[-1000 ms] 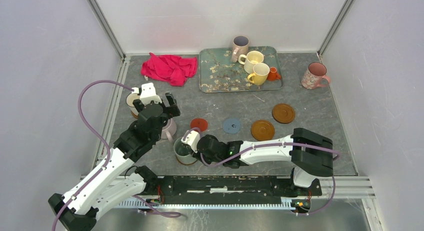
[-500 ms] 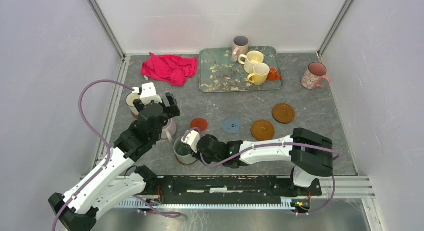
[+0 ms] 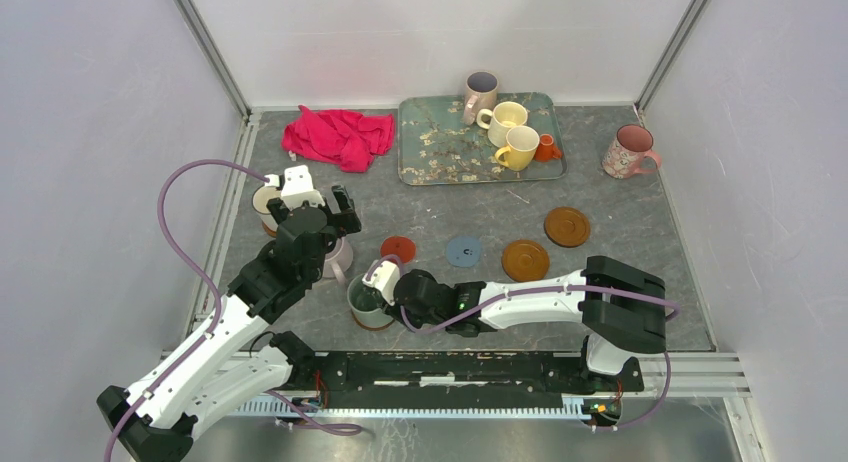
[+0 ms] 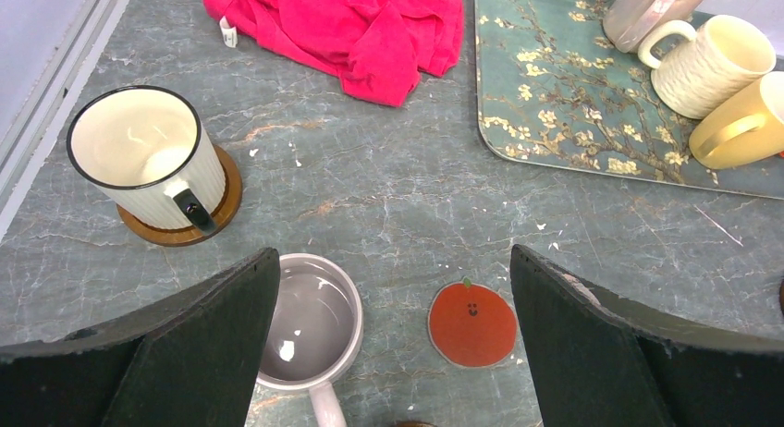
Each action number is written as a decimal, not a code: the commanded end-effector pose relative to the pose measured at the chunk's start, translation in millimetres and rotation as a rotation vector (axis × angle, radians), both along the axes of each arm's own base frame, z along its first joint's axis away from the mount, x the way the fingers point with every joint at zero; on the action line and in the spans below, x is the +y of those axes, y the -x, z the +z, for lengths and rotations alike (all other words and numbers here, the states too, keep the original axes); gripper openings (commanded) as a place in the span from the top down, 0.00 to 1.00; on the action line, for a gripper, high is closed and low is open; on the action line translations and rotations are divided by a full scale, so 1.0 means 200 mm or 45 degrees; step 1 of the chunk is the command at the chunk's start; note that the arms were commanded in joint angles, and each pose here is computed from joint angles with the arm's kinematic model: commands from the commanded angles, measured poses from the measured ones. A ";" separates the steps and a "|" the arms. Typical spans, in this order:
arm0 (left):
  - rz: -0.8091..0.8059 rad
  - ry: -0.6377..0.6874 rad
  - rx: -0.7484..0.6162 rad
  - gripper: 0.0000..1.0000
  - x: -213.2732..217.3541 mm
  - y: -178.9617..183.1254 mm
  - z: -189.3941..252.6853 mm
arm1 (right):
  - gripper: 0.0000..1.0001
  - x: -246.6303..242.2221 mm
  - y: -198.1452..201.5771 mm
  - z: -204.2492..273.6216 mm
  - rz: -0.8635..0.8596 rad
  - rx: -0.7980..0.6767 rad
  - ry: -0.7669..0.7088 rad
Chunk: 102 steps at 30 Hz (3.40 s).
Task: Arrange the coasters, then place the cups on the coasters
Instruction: Place the cup on the coaster, then pick up the cup from the tray.
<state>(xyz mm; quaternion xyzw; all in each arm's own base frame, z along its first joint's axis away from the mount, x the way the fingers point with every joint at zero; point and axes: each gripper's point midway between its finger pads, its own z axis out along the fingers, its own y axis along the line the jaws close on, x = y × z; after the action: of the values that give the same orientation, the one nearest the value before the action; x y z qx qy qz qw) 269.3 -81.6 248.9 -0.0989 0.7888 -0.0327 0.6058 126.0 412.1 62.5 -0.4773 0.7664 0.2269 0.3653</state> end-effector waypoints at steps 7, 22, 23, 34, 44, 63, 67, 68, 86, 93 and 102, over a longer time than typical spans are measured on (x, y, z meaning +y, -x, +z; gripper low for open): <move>0.006 0.076 -0.039 0.00 -0.02 -0.02 0.03 | 0.56 0.15 -0.04 0.21 -0.016 -0.060 -0.203; -0.042 0.100 -0.056 0.00 -0.04 0.00 0.06 | 0.22 0.07 -0.11 0.41 -0.116 -0.130 -0.204; -0.046 0.100 -0.055 0.00 -0.05 0.00 0.06 | 0.19 0.06 -0.12 0.43 -0.128 -0.139 -0.204; -0.070 0.124 -0.086 0.00 -0.05 0.01 0.10 | 0.02 -0.25 -0.56 0.66 -0.522 -0.198 -0.227; -0.090 0.131 -0.085 0.00 -0.07 0.01 0.10 | 0.02 -0.63 -1.14 0.80 -1.041 -0.262 -0.175; -0.095 0.132 -0.072 0.00 -0.08 0.01 0.08 | 0.03 -0.81 -1.99 0.82 -1.415 -0.339 -0.280; -0.092 0.130 -0.070 0.00 -0.08 0.01 0.08 | 0.09 -0.86 -2.16 0.81 -1.454 -0.377 -0.371; -0.094 0.130 -0.070 0.00 -0.08 0.01 0.07 | 0.11 -0.86 -2.19 0.81 -1.455 -0.386 -0.406; -0.061 0.097 -0.045 0.00 -0.07 -0.01 0.03 | 0.45 -0.92 -2.70 0.53 -1.555 -0.560 -0.532; -0.062 0.083 -0.026 0.00 -0.07 -0.02 0.01 | 0.46 -0.96 -2.77 0.45 -1.571 -0.594 -0.533; -0.057 0.067 -0.011 0.00 -0.08 -0.04 -0.01 | 0.49 -0.99 -2.81 0.34 -1.567 -0.590 -0.525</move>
<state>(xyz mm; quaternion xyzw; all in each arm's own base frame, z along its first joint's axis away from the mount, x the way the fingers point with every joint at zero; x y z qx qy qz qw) 270.8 -98.9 238.3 -0.0723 0.8007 -0.0614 0.5915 675.4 215.6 113.0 0.0761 0.7657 0.0031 0.6386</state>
